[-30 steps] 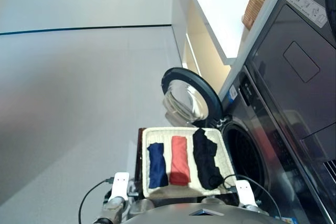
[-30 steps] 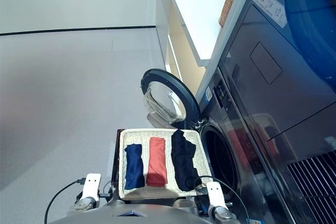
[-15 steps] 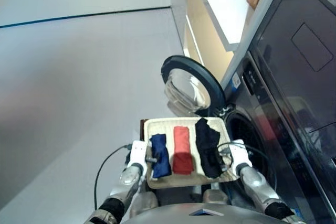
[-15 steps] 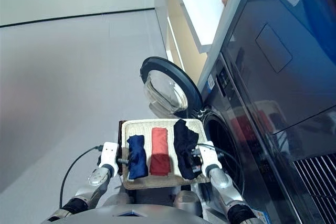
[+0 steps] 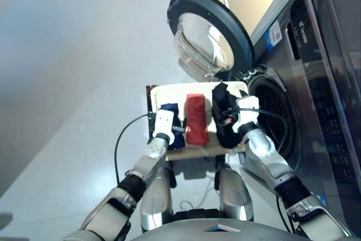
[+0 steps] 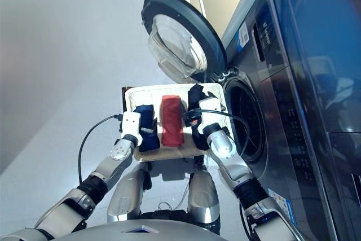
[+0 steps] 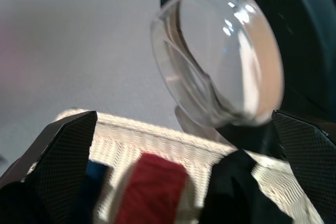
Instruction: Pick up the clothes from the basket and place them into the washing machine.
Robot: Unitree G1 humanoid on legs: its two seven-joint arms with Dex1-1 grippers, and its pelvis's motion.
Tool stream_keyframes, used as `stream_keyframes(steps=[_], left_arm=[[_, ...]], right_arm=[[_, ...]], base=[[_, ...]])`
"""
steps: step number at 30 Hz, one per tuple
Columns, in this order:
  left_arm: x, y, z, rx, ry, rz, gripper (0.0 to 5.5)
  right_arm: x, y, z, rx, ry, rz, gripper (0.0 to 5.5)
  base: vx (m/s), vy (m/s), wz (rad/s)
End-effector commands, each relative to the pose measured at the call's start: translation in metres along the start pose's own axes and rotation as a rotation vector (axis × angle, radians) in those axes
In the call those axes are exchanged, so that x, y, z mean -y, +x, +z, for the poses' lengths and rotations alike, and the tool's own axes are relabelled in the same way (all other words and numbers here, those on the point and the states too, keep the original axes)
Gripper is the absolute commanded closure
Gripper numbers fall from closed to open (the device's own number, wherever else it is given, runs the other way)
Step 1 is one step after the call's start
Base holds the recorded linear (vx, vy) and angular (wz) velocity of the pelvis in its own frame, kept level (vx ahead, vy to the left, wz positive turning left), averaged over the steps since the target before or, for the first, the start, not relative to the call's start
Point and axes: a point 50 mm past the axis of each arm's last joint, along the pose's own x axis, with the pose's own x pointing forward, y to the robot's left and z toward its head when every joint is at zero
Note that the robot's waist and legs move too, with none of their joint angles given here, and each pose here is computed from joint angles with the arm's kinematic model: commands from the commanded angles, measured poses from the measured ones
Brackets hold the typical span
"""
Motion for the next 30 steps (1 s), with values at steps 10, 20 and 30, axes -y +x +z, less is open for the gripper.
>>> stream_keyframes(steps=[10, 20, 30], left_arm=[[-0.017, 0.024, 0.026, 0.018, -0.095, 0.260, 0.00], [-0.043, 0.038, 0.047, 0.014, -0.233, 0.421, 0.00], [-0.055, 0.045, 0.070, 0.089, -0.216, 0.402, 0.00]], right_arm=[[-0.051, 0.034, 0.090, 0.429, 0.108, 0.096, 0.00], [-0.067, 0.033, 0.100, 0.475, 0.165, 0.151, 0.00], [-0.070, 0.032, 0.102, 0.482, 0.170, 0.188, 0.00]], base=[[-0.069, -0.012, 0.027], [-0.024, 0.005, -0.015], [0.000, 0.000, 0.000]])
